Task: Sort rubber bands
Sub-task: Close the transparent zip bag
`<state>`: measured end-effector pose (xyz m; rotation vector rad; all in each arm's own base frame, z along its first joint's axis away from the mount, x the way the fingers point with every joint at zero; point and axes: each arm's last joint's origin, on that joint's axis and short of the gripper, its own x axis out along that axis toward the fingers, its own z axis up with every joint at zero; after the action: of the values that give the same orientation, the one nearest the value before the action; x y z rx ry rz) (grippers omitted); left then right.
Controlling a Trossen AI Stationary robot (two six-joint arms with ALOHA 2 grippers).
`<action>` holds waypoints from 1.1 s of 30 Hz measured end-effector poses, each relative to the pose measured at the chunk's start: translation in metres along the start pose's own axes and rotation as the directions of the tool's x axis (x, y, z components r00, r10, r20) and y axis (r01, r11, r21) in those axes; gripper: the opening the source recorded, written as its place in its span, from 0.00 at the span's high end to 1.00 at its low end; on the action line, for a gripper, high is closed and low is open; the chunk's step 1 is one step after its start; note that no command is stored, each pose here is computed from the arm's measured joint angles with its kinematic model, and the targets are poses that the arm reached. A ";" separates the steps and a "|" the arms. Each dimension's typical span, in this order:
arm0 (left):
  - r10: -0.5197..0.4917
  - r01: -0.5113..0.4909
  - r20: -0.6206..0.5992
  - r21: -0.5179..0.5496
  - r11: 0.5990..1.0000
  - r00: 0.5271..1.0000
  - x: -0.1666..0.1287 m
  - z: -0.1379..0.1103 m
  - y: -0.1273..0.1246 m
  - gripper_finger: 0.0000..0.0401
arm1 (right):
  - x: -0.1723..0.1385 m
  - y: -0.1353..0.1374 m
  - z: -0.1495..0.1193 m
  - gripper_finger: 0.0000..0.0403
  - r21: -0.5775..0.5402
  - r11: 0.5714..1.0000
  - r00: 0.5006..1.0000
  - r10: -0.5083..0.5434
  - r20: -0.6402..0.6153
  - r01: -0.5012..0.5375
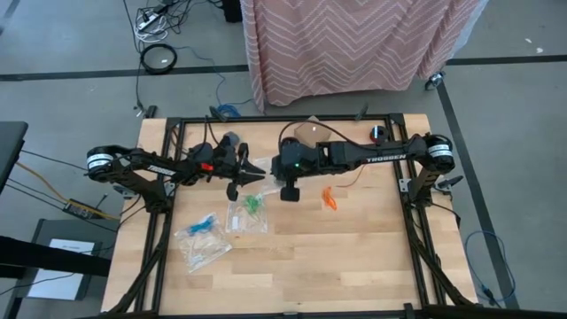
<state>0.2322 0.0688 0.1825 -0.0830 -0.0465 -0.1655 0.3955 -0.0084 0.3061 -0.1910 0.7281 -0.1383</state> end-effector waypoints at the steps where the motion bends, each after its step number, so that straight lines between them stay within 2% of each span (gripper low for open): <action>1: 0.000 0.000 0.010 0.005 1.000 1.000 0.000 0.001 0.000 0.78 | 0.000 0.000 0.000 1.00 0.000 1.000 1.000 0.001 -0.002 -0.001; 17: -0.015 0.012 0.059 0.034 0.999 0.998 0.004 0.010 0.000 0.74 | -0.001 0.006 0.004 1.00 0.000 1.000 0.999 0.014 0.035 -0.014; 23: -0.025 0.025 0.056 0.004 1.000 0.998 0.004 0.010 0.000 0.74 | -0.001 0.006 0.004 1.00 0.000 1.000 0.999 0.014 0.040 -0.014; 33: -0.036 0.036 0.056 -0.003 0.999 0.998 0.004 0.010 0.000 0.78 | -0.001 0.006 0.005 1.00 -0.003 0.999 0.998 0.036 0.053 -0.035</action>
<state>0.2357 0.0689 0.1928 -0.0908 -0.1030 -0.1994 0.3988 -0.0017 0.3093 -0.1827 0.6781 -0.0984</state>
